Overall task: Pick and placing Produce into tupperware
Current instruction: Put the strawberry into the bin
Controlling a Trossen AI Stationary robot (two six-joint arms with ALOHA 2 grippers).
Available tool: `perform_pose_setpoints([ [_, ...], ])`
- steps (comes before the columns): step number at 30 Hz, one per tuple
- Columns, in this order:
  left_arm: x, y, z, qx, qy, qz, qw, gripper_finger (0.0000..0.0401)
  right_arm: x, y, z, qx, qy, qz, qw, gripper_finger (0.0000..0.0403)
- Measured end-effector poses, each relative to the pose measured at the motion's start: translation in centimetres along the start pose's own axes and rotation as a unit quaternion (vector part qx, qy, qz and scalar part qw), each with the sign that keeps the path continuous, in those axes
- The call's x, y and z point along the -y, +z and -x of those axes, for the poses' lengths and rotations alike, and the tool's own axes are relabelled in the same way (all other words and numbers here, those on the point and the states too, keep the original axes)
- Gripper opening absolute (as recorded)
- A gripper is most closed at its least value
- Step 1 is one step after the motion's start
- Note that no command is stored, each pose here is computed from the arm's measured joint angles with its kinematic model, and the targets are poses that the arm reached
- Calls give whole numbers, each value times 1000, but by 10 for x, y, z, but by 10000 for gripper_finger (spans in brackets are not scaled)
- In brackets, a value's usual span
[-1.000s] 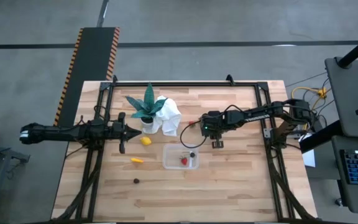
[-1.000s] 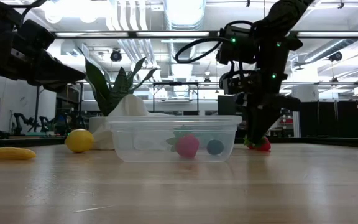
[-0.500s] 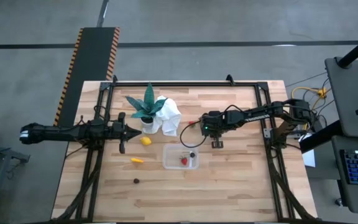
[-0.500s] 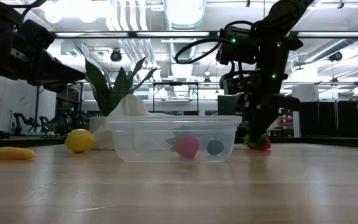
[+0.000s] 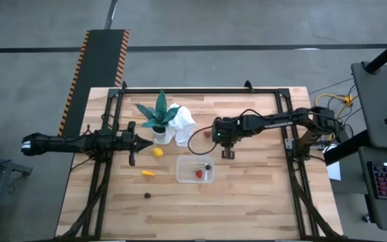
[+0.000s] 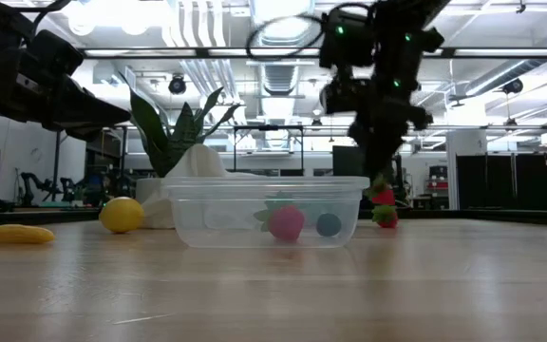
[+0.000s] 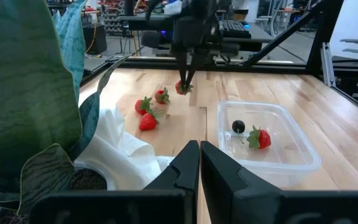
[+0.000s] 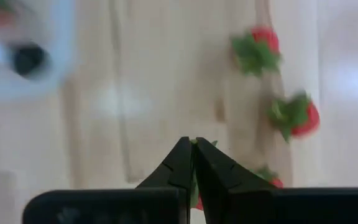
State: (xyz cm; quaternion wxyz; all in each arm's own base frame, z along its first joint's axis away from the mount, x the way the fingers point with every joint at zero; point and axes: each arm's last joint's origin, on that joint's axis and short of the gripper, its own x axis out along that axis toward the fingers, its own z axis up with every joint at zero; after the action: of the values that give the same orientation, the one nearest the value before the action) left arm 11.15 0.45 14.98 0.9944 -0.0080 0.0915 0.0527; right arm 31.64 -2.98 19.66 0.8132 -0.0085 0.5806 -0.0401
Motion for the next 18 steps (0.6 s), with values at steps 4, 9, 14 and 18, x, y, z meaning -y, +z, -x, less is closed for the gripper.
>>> perform_pose_setpoints([
  [4,0,0,0,0,0,0,1000,0,-7,15,13,34,35,9,999,9],
  [9,0,0,0,1,0,0,1000,0,-19,30,27,68,62,17,996,8],
  [14,0,0,0,1,0,0,1000,0,-36,39,38,92,74,25,993,8],
  [18,0,0,0,2,0,0,1000,0,-53,45,44,120,87,42,988,8],
])
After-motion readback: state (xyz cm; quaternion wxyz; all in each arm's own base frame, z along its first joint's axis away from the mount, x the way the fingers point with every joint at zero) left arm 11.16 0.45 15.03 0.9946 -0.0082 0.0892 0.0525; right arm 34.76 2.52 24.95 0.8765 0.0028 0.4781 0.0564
